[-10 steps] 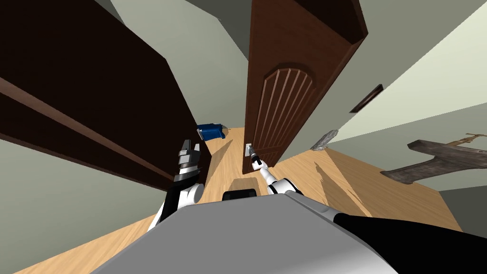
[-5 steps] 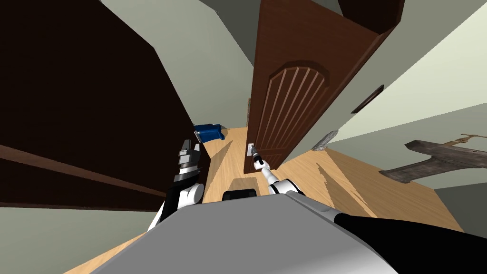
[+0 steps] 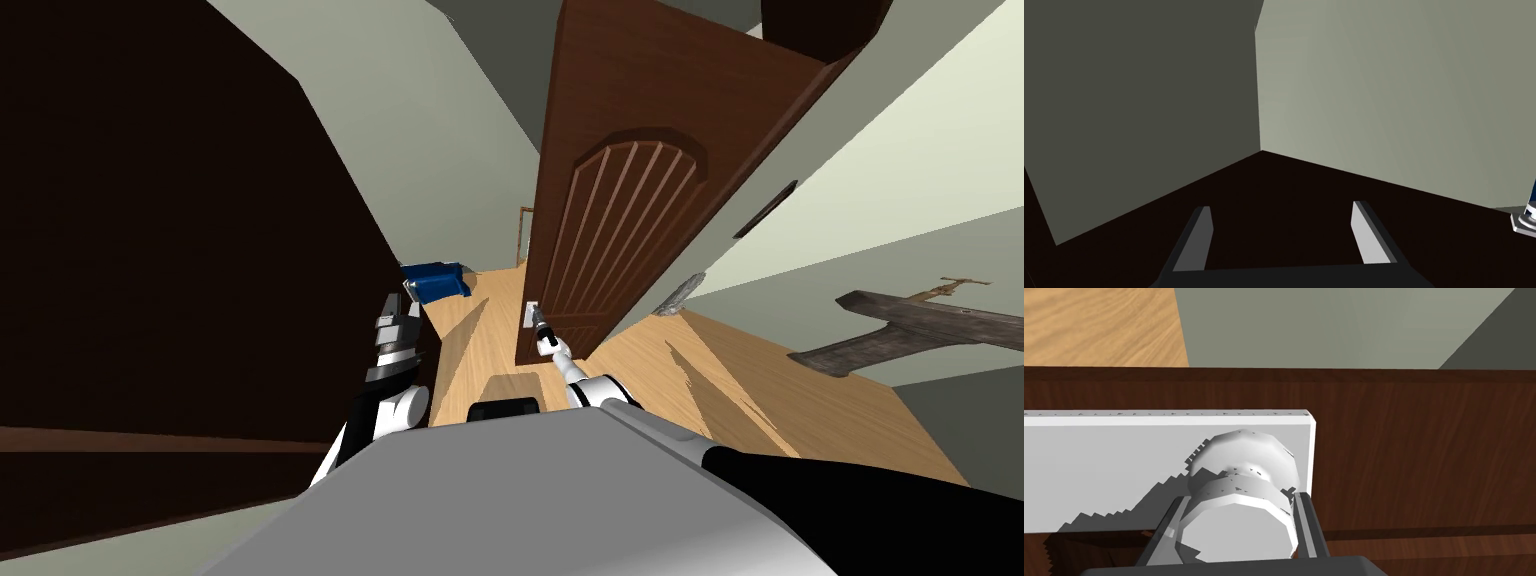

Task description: Push the door open

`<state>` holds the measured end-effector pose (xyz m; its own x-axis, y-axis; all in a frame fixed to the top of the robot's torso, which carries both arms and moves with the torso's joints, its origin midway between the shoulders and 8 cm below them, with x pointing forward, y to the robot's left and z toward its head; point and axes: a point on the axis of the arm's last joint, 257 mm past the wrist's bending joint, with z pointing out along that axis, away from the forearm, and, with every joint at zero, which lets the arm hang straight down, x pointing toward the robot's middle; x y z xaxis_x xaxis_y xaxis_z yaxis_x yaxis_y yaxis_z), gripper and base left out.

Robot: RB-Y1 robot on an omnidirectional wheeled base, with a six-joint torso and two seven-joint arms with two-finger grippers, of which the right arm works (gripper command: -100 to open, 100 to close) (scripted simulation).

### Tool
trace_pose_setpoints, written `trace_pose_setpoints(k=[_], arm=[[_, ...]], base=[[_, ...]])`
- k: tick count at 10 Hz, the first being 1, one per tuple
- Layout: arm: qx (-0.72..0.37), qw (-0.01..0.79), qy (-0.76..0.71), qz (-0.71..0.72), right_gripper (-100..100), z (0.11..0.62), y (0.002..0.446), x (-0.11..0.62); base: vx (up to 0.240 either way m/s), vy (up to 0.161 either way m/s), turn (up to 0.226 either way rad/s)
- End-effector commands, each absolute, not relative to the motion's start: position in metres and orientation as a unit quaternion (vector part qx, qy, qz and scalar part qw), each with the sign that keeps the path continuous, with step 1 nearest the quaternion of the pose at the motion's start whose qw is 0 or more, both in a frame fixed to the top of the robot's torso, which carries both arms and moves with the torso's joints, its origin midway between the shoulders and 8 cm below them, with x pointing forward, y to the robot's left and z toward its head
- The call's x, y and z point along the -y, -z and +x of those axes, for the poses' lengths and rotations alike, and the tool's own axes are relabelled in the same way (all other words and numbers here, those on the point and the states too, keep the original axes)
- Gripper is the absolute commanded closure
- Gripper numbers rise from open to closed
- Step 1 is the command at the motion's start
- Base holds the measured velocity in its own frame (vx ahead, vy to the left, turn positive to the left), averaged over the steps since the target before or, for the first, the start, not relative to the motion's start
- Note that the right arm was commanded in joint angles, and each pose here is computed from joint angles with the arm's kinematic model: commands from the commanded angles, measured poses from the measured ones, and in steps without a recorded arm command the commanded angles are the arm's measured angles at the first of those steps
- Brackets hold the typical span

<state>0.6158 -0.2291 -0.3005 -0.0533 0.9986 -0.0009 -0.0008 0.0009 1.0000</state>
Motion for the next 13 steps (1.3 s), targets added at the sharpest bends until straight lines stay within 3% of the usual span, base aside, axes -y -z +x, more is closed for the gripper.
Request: trace_pose_setpoints(k=[1, 13], arm=[[-0.51, 0.492, -0.51, 0.486, 100, 0.618, 0.294, 0.238], [-0.475, 0.525, -0.474, 0.524, 100, 0.612, 0.296, 0.315]], base=[[0.052, 0.028, -0.013], [0.153, 0.124, -0.063]])
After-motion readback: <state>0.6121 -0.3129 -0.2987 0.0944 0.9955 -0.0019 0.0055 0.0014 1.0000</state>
